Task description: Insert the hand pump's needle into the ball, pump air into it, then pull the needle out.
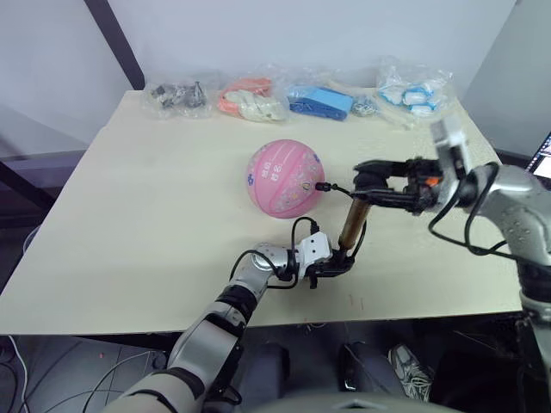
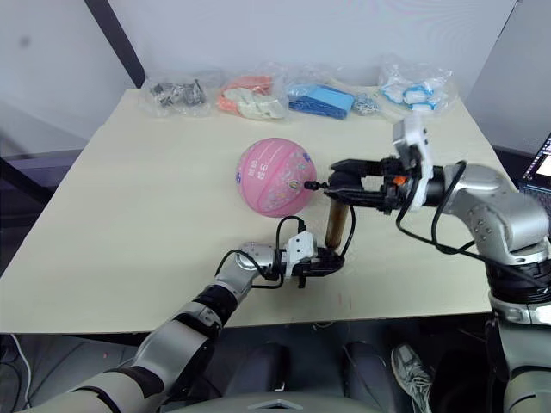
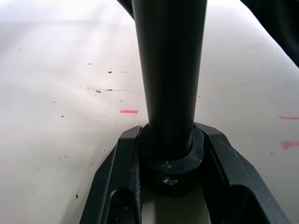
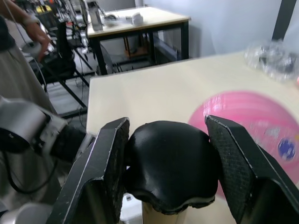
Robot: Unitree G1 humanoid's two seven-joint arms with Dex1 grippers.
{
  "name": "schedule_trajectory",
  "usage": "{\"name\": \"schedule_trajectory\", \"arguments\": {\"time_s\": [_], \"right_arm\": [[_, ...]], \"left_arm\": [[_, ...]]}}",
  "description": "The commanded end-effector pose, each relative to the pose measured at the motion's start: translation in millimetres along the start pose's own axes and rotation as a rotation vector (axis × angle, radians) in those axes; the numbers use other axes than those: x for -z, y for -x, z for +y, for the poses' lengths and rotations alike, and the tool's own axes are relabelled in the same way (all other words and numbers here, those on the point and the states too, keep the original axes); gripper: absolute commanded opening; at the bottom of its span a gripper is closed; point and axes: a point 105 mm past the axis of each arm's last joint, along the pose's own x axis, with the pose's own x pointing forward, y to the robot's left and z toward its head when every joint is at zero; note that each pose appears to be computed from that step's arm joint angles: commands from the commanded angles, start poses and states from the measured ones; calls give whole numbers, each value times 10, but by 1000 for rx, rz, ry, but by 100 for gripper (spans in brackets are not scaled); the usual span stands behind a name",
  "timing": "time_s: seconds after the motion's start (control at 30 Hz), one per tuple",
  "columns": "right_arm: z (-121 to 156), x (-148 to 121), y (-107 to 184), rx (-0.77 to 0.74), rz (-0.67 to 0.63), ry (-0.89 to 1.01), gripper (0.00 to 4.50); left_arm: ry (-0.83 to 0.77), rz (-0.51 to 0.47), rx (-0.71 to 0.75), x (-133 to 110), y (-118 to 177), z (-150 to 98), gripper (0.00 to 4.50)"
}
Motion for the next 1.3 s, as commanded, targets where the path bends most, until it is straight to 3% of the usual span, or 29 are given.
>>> {"name": "schedule_trajectory", "arguments": {"time_s": [0.03, 0.27, 0.4, 0.7, 0.97, 1.1, 1.3], "right_arm": [[22, -510, 109, 20, -114, 133, 209], [-31, -606, 118, 49, -156, 130, 209], [-25, -170, 50, 33, 1, 108, 209], [-42, 800, -106, 59, 204, -8, 209], [37, 1255, -151, 78, 288, -93, 209], [74, 1267, -157, 73, 283, -85, 209], [5, 775, -101, 76, 167, -47, 209]], "left_arm": [[169, 223, 48, 667, 177, -320, 112], [168, 223, 50, 667, 175, -323, 112], [168, 222, 51, 667, 171, -328, 112], [166, 223, 47, 664, 173, -317, 112], [173, 224, 40, 680, 199, -314, 112], [174, 223, 42, 684, 198, -324, 112], [174, 223, 45, 682, 193, -331, 112]]}}
